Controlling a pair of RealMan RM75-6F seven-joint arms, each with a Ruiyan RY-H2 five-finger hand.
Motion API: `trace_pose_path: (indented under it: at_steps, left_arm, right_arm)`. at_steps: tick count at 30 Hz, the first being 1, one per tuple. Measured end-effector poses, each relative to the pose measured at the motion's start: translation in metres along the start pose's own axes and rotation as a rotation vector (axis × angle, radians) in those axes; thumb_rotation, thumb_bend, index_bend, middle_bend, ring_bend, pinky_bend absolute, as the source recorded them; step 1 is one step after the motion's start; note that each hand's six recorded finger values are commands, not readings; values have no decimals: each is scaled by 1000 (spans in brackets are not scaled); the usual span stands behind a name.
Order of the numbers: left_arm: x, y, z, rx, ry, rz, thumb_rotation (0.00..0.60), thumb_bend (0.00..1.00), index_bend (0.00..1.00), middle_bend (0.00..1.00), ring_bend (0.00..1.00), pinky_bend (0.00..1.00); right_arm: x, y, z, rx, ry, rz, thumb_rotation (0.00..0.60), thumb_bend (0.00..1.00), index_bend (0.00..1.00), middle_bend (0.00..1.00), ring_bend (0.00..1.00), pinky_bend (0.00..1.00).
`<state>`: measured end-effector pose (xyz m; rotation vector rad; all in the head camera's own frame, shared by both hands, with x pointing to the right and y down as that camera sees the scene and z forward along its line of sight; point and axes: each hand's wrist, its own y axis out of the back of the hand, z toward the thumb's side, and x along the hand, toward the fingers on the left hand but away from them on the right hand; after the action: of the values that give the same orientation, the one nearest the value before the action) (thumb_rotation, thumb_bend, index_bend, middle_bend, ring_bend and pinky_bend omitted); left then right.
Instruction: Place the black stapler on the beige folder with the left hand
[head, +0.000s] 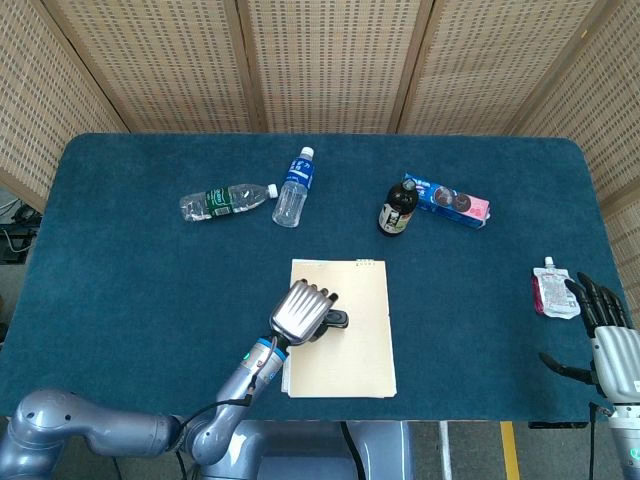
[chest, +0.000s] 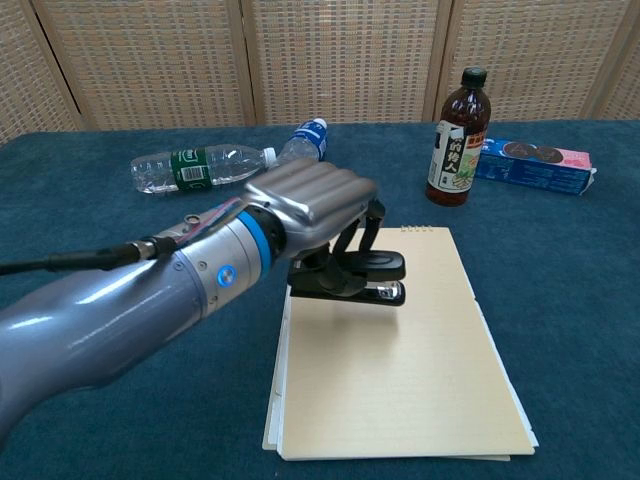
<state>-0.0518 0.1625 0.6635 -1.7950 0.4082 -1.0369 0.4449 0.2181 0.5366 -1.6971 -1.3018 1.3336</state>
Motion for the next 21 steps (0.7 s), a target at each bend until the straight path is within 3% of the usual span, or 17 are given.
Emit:
trace_pose_path:
  at_steps: [8,13,17,21]
  left_arm:
    - [7,-8,28,8,-34,-17,600,511,708,513,547,513]
    - [7,-13,35,18,-39,-34,600,435,594,373,436,447]
    - [6,-16,40,23,-49,-38,600,417,569,328,397,429]
    - [5,-18,42,26,-53,-40,600,337,411,154,202,293]
  right_arm:
    - [-1,6,-4,-20,-7,-14,600,104,6,0,0,0]
    - [-1,9,-5,-29,-9,-23,600,104,6,0,0,0]
    - [-1,10,-6,-31,-11,-28,600,104,6,0,0,0]
    - [-1,11,-6,-31,-11,-31,600,104,6,0,0,0]
